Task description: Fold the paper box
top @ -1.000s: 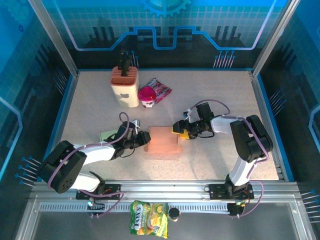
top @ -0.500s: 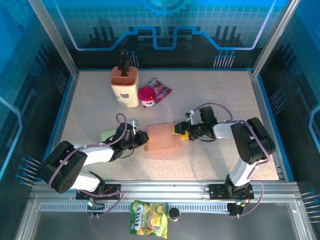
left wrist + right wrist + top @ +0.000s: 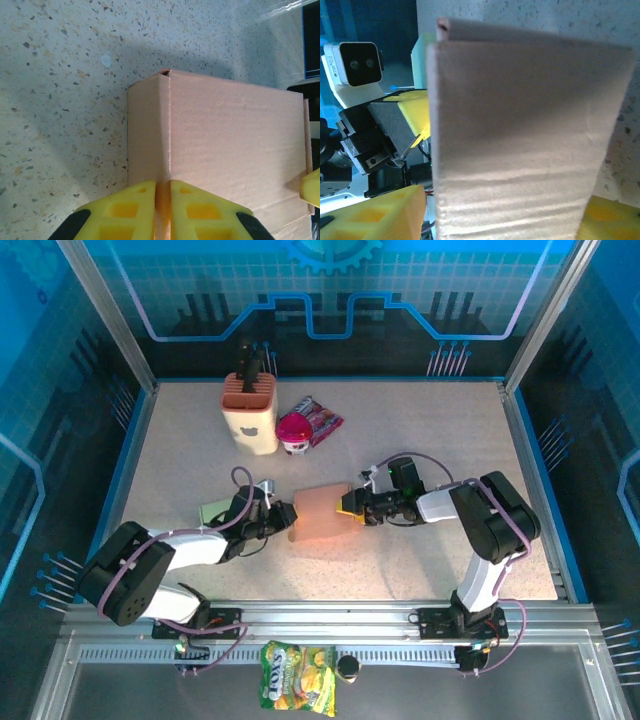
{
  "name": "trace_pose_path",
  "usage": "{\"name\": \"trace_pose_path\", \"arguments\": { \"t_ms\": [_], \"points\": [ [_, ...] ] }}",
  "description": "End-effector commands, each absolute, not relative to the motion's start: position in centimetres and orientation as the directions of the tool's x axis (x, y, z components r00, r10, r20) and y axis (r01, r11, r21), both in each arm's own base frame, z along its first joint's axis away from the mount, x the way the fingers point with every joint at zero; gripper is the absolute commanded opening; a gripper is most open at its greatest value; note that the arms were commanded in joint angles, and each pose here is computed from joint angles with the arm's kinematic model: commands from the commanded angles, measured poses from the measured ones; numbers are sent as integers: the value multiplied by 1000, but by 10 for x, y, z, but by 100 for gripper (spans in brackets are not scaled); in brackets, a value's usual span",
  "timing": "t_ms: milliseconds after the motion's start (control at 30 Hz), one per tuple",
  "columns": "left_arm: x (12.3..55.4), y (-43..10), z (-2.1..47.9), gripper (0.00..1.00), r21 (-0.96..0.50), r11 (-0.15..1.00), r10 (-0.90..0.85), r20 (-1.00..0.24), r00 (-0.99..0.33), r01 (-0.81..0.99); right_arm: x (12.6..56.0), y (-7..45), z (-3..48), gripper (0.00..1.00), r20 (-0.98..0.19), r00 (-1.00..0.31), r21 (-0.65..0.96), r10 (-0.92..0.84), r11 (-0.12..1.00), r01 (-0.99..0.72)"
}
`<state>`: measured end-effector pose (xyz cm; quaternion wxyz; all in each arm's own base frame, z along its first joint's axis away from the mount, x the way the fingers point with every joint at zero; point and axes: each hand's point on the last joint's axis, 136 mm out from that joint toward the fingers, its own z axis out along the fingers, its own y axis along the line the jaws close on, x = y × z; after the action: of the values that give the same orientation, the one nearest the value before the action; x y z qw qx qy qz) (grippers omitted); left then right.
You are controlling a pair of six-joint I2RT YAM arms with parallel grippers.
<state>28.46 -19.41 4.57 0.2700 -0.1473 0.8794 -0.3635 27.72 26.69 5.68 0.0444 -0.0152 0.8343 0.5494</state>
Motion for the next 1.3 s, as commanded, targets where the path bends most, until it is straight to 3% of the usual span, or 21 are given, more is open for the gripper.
{"name": "trace_pose_path", "arguments": {
  "t_ms": [0, 100, 200, 333, 400, 467, 567, 667, 867, 900, 1067, 1267],
  "points": [
    [265, -181, 13, 14, -666, 729, -449, -288, -846, -160, 273, 273, 59, 54, -74, -997, 932, 14, 357, -64],
    [266, -182, 17, 20, -675, 723, -443, -293, -847, -145, 276, 273, 62, 49, -67, -997, 940, 31, 338, -53],
    [268, -184, 33, 33, -682, 726, -419, -335, -844, -90, 278, 272, 64, 44, -45, -998, 947, 49, 321, -27],
    [274, -192, 75, 43, -625, 771, -279, -500, -820, 120, 284, 266, 73, 39, -7, -997, 964, 81, 267, 15],
    [272, -202, 104, 45, -535, 796, -147, -624, -768, 282, 289, 261, 81, 38, 14, -994, 972, 106, 233, 38],
    [262, -215, 130, 49, -338, 818, 56, -758, -650, 465, 293, 253, 88, 38, 44, -991, 976, 124, 205, 69],
    [251, -228, 155, 54, -46, 789, 299, -843, -448, 612, 297, 242, 99, 38, 75, -986, 980, 147, 173, 100],
    [245, -236, 164, 56, 222, 716, 495, -830, -257, 662, 298, 235, 107, 38, 104, -983, 978, 154, 166, 129],
    [248, -247, 171, 61, 508, 562, 685, -728, -23, 653, 292, 222, 115, 39, 136, -975, 961, 173, 215, 173],
    [251, -248, 170, 67, 545, 546, 706, -708, 1, 636, 290, 221, 116, 39, 138, -975, 958, 174, 227, 176],
    [261, -261, 174, 69, 670, 477, 768, -633, 101, 570, 284, 218, 120, 40, 158, -971, 940, 178, 273, 203],
    [266, -273, 151, 71, 743, 375, 842, -523, 133, 554, 283, 217, 125, 40, 177, -967, 937, 185, 268, 223]
  ]
}}
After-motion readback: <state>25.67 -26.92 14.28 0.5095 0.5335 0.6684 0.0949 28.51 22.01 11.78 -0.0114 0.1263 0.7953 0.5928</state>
